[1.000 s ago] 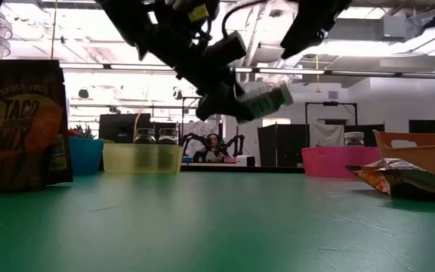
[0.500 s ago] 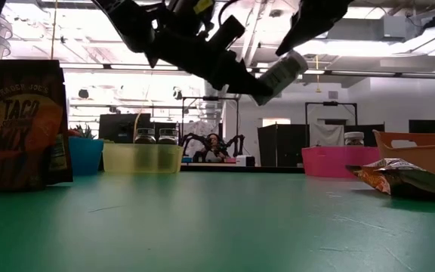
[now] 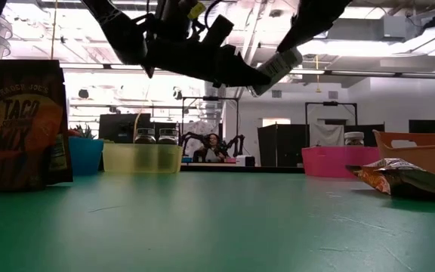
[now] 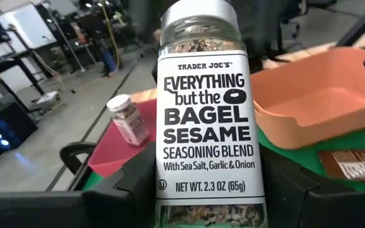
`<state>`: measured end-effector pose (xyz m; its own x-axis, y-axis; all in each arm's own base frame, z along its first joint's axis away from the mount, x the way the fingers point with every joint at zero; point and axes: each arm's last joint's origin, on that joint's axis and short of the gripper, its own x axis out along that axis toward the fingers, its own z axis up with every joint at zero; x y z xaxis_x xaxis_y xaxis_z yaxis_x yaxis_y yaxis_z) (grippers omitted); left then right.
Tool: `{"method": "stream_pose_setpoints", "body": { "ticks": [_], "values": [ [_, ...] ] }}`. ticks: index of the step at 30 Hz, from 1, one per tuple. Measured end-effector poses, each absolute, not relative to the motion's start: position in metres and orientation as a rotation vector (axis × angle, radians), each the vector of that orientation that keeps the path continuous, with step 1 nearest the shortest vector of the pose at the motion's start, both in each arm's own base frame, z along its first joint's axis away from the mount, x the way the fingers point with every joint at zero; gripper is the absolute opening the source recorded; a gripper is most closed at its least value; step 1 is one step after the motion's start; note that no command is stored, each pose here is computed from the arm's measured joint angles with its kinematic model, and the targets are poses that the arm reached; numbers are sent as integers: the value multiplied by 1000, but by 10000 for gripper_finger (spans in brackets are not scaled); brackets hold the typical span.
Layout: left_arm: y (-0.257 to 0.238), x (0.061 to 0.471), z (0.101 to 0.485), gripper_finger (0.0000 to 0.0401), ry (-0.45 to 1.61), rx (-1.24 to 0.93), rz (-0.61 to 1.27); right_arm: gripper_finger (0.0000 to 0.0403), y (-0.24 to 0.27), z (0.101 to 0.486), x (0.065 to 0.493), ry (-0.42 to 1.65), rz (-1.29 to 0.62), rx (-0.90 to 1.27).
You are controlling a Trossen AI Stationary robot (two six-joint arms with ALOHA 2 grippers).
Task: Sort spices by type
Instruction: Adjust the white seasoning bottle into the red bin
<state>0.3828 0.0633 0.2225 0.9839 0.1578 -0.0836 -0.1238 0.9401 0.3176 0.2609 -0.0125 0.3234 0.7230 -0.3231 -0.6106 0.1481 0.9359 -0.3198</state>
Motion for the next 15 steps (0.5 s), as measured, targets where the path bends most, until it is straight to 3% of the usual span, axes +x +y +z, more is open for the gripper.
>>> {"method": "stream_pose_setpoints", "body": {
  "ticks": [6, 15],
  "values": [
    [63, 381, 221, 194, 88, 311, 148, 297, -11, 330, 267, 627, -244, -265],
    [63, 381, 224, 194, 54, 314, 151, 297, -11, 326, 266, 669, -227, -277]
  ]
}}
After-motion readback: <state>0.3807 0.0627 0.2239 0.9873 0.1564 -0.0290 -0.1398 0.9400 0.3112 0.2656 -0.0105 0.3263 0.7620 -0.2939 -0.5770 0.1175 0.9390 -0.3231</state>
